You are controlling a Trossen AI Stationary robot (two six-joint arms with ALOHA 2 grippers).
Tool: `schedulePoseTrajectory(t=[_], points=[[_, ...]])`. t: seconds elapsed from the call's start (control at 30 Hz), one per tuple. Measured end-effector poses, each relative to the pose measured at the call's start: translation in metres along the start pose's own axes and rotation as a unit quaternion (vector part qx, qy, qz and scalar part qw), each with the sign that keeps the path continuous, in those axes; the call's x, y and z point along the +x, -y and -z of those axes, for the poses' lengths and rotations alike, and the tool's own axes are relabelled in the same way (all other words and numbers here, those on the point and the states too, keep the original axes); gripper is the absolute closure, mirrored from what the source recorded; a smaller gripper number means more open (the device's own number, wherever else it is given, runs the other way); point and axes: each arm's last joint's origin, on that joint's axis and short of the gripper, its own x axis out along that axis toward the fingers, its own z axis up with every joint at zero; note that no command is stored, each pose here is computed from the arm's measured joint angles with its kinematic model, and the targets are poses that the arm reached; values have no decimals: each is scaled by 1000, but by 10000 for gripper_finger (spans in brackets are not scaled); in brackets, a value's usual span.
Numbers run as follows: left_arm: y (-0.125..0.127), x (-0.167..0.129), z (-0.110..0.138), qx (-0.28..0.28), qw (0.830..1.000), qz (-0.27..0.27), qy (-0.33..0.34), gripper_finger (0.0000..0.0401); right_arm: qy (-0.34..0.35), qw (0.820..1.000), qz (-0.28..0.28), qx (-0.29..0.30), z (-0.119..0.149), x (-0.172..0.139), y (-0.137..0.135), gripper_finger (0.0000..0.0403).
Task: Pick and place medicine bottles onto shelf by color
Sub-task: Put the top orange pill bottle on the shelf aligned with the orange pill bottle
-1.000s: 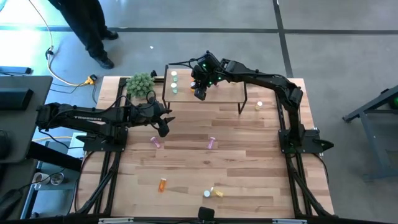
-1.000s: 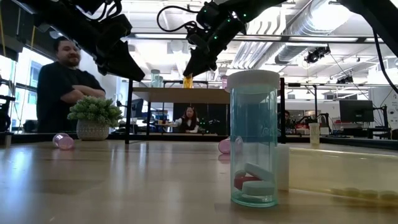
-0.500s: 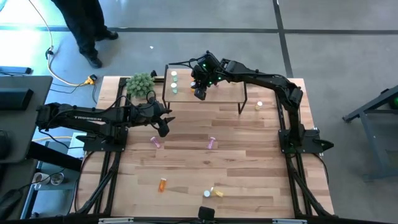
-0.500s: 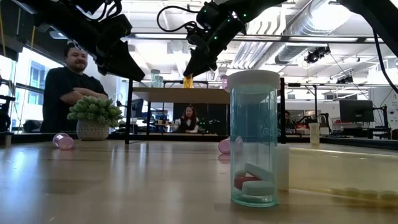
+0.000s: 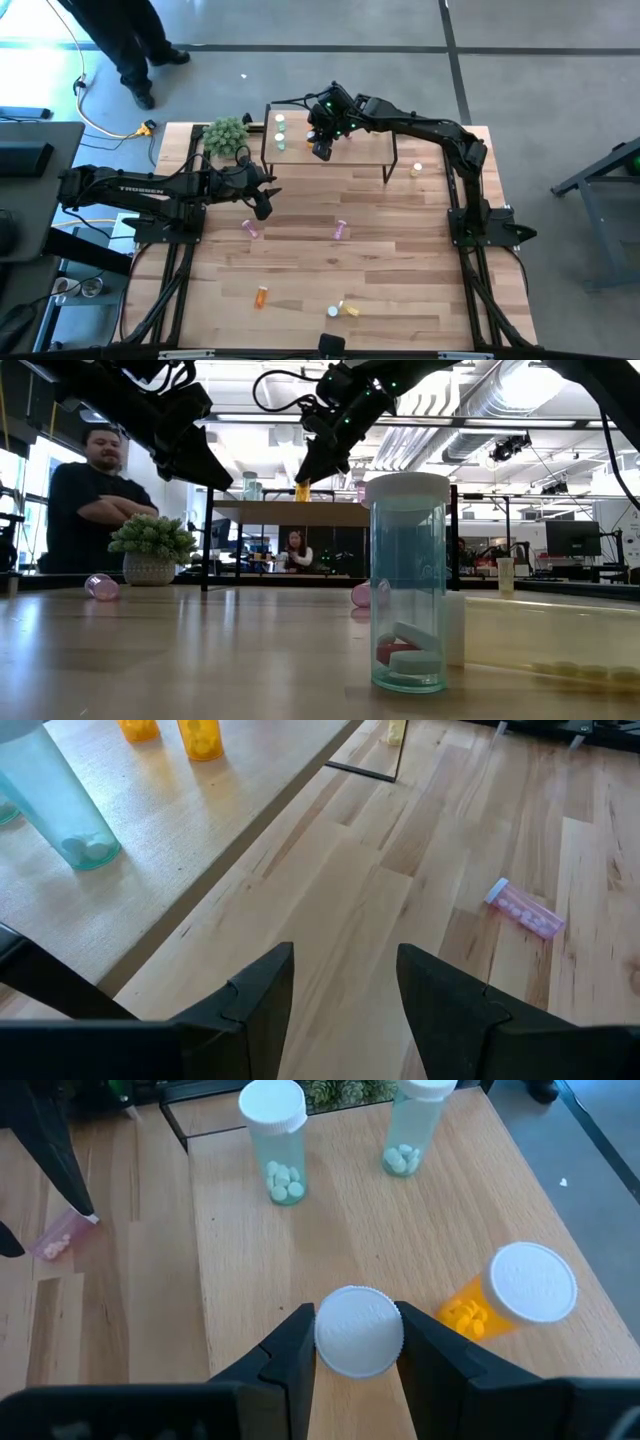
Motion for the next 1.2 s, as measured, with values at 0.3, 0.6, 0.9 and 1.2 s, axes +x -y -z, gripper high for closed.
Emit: schedulePoseTrajectory(t=[0.3, 0.6, 0.9, 1.2], points=[[0, 0, 0, 0, 1000, 0, 0, 231, 1, 1000, 3, -8, 0, 0, 0, 294], [0, 0, 0, 0, 1000, 1, 0, 231, 0, 1000, 4, -9, 0, 1, 0, 274], [0, 0, 0, 0, 1000, 2, 0, 231, 0, 1000, 5, -6, 1, 3, 0, 232], [0, 0, 0, 0, 1000, 2, 0, 231, 6, 1000, 6, -7, -1, 1, 0, 231]])
